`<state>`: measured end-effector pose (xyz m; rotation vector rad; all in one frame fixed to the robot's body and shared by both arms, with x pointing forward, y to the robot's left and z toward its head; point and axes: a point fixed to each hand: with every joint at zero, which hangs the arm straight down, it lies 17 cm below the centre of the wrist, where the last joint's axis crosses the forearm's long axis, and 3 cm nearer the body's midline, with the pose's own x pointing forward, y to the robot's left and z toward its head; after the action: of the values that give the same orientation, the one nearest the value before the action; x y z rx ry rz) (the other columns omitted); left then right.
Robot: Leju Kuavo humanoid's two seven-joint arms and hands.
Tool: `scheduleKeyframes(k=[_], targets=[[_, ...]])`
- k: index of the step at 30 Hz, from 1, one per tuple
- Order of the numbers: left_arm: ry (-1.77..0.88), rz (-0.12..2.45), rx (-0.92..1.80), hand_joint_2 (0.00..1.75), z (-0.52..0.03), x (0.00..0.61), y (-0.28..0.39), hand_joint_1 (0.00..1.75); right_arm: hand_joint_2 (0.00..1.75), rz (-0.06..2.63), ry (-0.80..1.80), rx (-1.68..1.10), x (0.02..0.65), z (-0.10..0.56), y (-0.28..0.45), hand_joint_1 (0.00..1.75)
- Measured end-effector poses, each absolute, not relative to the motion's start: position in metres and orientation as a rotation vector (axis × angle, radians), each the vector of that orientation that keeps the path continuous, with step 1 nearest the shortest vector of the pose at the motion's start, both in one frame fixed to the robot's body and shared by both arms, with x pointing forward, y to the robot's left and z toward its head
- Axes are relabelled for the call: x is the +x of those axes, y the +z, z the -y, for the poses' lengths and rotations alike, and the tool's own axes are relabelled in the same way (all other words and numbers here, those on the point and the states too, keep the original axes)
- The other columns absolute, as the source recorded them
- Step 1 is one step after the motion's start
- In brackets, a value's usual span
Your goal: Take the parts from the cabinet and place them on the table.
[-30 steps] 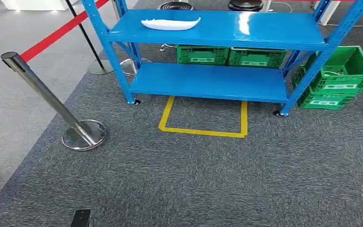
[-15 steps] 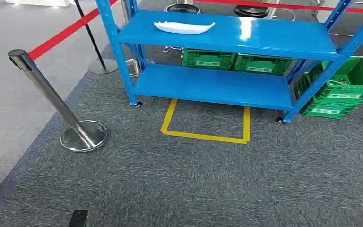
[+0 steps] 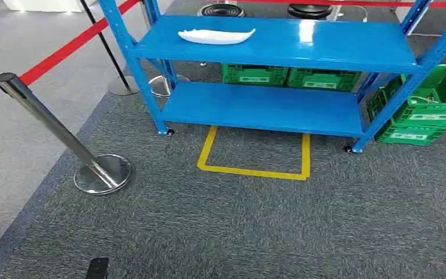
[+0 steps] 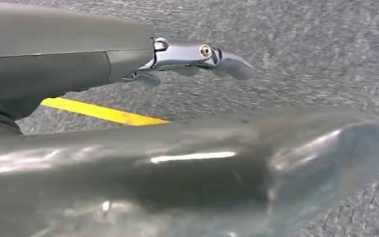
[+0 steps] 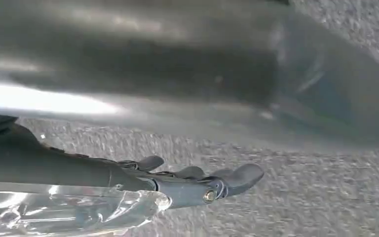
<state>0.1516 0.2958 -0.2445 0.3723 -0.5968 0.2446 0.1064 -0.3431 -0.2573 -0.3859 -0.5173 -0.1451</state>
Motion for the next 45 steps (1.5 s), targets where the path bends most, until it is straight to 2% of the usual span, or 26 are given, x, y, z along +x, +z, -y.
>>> scheduleKeyframes(k=[45], targets=[[0.248,0.58,0.367,0.0,-0.2942,0.1464,-0.2466,0.0,0.0,0.523,-0.19,-0.377,0.1078,0.3445,-0.2569,0.0]])
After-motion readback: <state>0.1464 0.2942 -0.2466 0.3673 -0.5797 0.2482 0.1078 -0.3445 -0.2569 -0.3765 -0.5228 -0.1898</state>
